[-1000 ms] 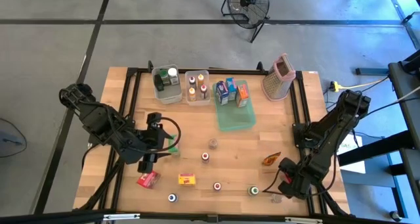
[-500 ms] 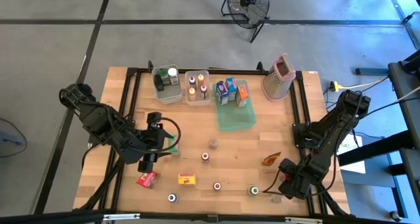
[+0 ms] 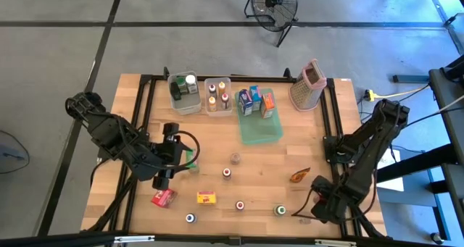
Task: Pick & Place Kitchen Items
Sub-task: Put the red spice can into the gray bin
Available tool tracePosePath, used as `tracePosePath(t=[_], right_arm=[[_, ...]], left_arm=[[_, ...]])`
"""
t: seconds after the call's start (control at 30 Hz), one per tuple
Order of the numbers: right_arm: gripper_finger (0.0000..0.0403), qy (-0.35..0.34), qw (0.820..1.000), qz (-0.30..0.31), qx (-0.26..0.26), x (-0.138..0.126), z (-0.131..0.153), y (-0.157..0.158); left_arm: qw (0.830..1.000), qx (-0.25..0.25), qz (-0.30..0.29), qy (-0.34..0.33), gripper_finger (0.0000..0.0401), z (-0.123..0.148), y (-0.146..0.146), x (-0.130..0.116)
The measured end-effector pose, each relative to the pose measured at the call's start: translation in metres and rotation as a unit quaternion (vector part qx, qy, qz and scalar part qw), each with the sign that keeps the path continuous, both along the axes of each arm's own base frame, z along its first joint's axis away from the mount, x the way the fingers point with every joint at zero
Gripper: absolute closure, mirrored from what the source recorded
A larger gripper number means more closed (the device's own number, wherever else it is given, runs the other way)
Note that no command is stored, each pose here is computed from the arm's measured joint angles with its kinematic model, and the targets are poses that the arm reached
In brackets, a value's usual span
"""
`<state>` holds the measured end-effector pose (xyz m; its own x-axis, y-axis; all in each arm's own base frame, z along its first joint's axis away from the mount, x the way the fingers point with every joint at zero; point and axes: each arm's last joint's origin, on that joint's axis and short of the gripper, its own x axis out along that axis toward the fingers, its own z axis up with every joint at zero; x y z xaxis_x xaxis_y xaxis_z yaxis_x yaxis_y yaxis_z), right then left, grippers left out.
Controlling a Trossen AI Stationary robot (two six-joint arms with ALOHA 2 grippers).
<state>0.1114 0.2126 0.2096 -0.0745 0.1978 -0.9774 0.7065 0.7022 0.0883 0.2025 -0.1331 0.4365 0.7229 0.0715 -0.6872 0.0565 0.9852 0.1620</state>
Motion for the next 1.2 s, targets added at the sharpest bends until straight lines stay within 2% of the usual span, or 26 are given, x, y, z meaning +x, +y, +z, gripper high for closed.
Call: tracePosePath(t=[0.17,0.33,0.47,0.57,0.7,0.77,0.9,1.03,1.2], right_arm=[[0.0196,-0.038,0.999,-0.002,0.008,0.007,0.052,0.009],[0.0197,-0.137,0.99,0.001,-0.015,0.015,0.105,0.007],[0.0197,-0.238,0.97,0.029,-0.043,0.028,0.138,-0.002],[0.0197,-0.286,0.955,0.057,-0.06,0.042,0.154,-0.011],[0.0197,-0.328,0.936,0.102,-0.07,0.066,0.166,-0.025],[0.0197,-0.355,0.923,0.13,-0.078,0.079,0.17,-0.031],[0.0197,-0.413,0.887,0.18,-0.099,0.103,0.177,-0.042],[0.0196,-0.453,0.856,0.215,-0.123,0.12,0.183,-0.052],[0.0196,-0.452,0.847,0.24,-0.142,0.135,0.179,-0.06]], left_arm=[[0.999,0.029,0.022,-0.018,0.0166,0.001,0.002,0.001],[0.996,0.058,0.054,-0.039,0.0166,0.002,0.006,0.002],[0.994,0.025,0.1,-0.043,0.0166,0.002,0.018,0.01],[0.991,-0.026,0.114,-0.061,0.0166,0.007,0.026,0.021],[0.984,-0.122,0.091,-0.088,0.0166,0.013,0.034,0.043],[0.982,-0.149,0.071,-0.086,0.0166,0.01,0.035,0.058],[0.987,-0.146,0.025,-0.065,0.0166,-0.006,0.036,0.089],[0.99,-0.133,0.009,-0.042,0.0166,-0.027,0.036,0.118],[0.984,-0.165,-0.014,-0.07,0.0166,-0.038,0.037,0.149]])
